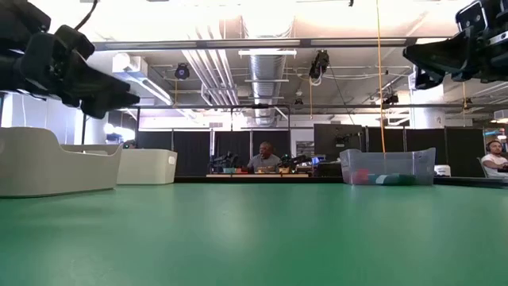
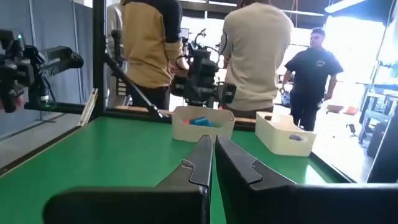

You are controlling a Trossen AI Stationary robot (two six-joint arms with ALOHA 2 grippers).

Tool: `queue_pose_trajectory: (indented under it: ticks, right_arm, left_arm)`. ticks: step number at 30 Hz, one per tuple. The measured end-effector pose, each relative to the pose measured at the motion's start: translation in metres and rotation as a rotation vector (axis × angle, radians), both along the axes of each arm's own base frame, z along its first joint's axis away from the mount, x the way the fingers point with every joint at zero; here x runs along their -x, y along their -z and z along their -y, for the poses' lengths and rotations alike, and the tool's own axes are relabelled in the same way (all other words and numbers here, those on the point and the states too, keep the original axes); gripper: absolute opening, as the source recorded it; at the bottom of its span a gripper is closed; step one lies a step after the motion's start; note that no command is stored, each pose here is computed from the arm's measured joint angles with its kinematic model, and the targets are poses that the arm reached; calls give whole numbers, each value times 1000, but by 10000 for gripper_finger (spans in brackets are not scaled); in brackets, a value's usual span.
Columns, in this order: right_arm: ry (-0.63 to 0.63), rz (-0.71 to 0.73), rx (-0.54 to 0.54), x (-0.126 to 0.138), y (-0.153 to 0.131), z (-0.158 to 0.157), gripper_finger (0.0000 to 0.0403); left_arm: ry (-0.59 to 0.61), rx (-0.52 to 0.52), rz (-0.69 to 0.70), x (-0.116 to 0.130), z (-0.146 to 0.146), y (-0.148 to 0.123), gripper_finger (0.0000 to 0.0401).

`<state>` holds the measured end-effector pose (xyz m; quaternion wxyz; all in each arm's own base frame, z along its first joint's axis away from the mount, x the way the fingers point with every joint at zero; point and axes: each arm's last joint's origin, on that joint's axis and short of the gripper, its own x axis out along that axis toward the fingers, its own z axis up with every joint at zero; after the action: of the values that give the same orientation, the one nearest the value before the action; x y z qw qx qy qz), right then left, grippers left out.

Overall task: Sort blocks by size
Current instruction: Return to Home Position

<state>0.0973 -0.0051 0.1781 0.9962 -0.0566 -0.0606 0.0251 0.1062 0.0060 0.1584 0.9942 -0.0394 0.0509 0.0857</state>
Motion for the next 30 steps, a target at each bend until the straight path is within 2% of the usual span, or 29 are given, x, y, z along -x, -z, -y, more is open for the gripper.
queue_pose_trajectory:
  ticks: [7, 12, 16, 21, 24, 30]
  right_arm:
    - [1, 7, 22, 0, -1, 0, 12]
    - [35, -98, 43, -1, 10, 1, 13]
    - [75, -145, -45, -3, 13, 2, 13]
    - [81, -206, -16, -7, 18, 3, 13]
    - [80, -242, -77, -9, 21, 3, 13]
    - [84, -291, -270, -11, 26, 3, 13]
  left_arm:
    - [-7, 4, -46, -3, 0, 3, 239]
    - [-7, 4, -67, -5, 0, 5, 239]
    - [-6, 4, -81, -5, 0, 6, 239]
    - [-6, 5, -94, -6, 0, 7, 239]
    - [-6, 5, -100, -6, 0, 7, 239]
    - [-5, 5, -111, -7, 0, 8, 239]
